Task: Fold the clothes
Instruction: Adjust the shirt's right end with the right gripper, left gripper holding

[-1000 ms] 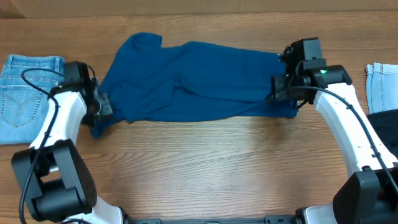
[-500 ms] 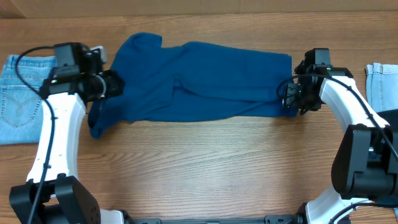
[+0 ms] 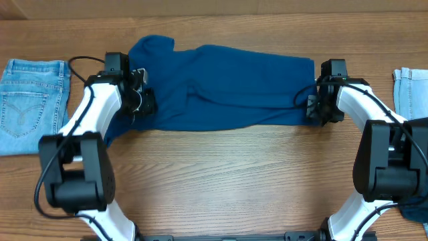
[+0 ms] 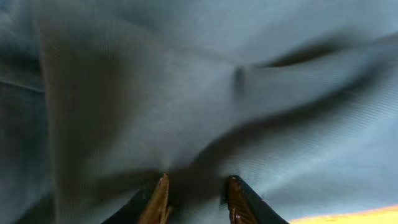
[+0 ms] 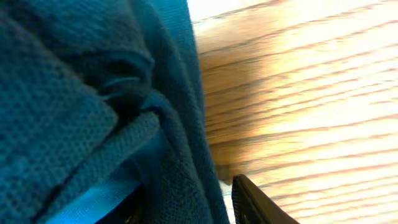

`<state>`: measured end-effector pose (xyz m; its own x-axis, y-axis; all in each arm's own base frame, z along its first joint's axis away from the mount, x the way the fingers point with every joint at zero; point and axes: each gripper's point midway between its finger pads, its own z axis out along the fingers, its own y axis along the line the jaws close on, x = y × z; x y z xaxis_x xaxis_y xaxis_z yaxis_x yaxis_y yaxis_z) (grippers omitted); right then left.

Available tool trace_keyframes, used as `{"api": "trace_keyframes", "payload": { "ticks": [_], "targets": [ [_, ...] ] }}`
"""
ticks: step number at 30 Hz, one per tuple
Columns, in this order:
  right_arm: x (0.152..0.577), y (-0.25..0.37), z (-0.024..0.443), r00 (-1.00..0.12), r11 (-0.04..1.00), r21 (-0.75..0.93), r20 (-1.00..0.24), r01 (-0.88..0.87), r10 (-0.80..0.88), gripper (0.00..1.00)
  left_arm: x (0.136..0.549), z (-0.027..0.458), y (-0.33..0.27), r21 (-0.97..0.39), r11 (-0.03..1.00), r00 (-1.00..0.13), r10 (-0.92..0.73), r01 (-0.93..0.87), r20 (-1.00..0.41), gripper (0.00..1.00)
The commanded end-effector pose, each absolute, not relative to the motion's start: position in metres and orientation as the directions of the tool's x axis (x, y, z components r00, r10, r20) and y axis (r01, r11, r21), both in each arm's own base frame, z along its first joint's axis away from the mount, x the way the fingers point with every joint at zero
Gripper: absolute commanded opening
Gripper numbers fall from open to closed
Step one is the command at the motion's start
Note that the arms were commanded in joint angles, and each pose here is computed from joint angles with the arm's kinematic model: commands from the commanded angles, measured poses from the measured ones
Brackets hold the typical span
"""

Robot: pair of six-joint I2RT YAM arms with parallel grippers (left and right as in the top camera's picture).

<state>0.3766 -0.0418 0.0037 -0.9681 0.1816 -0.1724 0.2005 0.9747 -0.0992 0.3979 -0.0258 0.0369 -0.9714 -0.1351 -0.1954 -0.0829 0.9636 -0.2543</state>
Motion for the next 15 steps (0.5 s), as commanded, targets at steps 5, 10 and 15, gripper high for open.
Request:
{"api": "trace_keyframes", "payload": {
  "ticks": [5, 10, 15],
  "targets": [
    [0.359, -0.103, 0.005, -0.923, 0.889, -0.263, -0.189, 0.376, 0.335, 0.43, 0.387, -0.021, -0.006, -0.117, 0.987, -0.989, -0.121, -0.111, -0.082, 0.26],
    [0.343, -0.145, 0.005, -0.854, 0.820, -0.242, -0.191, 0.519, 0.484, 0.52, 0.387, -0.021, -0.004, -0.104, 0.988, -0.989, -0.121, -0.112, -0.083, 0.26],
    [0.343, -0.151, 0.005, -0.865, 0.833, -0.239, -0.188, 0.499, 0.465, 0.56, 0.386, -0.021, -0.004, -0.104, 0.988, -0.990, -0.120, -0.111, -0.080, 0.26]
  ]
}}
